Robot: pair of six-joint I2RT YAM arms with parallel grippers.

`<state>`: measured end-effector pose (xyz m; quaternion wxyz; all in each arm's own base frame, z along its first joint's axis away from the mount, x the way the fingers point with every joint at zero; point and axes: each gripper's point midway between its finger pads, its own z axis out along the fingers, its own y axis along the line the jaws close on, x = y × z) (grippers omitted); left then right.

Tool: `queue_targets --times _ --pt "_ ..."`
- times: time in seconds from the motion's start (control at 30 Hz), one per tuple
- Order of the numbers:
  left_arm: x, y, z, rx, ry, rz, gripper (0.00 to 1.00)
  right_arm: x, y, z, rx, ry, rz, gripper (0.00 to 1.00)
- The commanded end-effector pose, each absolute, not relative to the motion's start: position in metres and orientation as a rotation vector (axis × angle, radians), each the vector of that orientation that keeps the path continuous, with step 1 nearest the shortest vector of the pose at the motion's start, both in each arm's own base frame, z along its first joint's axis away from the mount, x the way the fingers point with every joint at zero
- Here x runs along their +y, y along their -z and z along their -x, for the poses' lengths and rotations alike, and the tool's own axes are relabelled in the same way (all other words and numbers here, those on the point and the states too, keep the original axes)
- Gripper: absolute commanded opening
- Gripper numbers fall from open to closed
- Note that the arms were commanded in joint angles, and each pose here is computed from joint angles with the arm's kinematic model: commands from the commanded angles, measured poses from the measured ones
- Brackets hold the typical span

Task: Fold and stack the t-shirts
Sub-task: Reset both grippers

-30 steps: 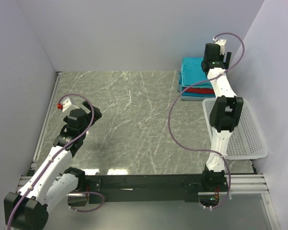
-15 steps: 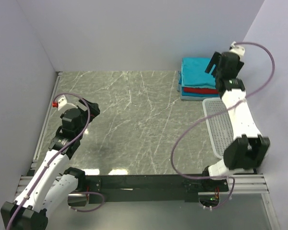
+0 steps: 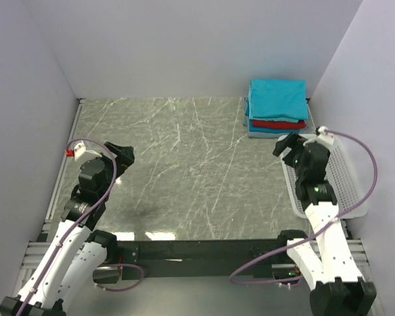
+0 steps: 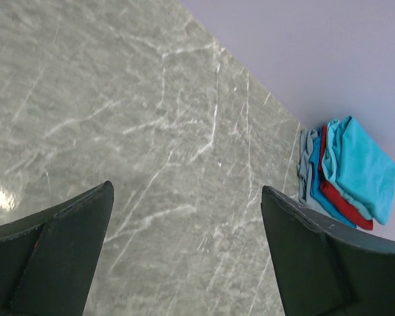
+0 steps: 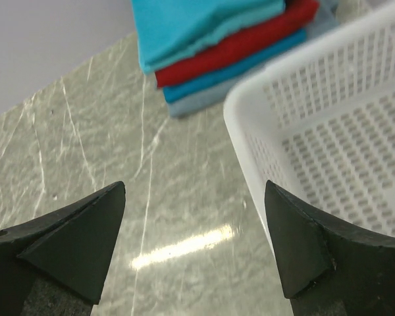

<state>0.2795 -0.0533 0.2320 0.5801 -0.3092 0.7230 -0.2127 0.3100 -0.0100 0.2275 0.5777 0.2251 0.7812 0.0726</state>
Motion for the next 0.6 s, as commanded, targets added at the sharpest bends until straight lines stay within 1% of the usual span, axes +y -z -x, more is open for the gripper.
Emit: queue_targets --times 0.0,0.07,0.1,0.2,0.37,0.57 --pt "-0.059 -0.222 -0.273 1.709 0.549 0.743 1.0 -0.003 -0.218 -0.296 1.77 -0.247 -0.566 0.92" --pt "-0.06 -0.215 -0.27 1.729 0.552 0.748 0.99 -0.001 -0.219 -0.287 1.726 -0.266 -0.539 0.93" --pt "-0.06 -0.214 -0.269 1.732 0.554 0.75 0.99 -0.001 -0.205 -0.283 1.738 -0.263 -0.544 0.93" --pt "-0.062 -0.208 -0.267 1.752 0.56 0.752 0.99 0.002 -0.202 -0.275 1.71 -0.29 -0.545 0.93" --pt "-0.062 -0.208 -0.264 1.751 0.567 0.756 0.99 -0.003 -0.215 -0.271 1.633 -0.289 -0.556 0.93" --pt "-0.06 -0.211 -0.262 1.736 0.565 0.759 0.99 -0.007 -0.213 -0.27 1.631 -0.269 -0.583 0.94"
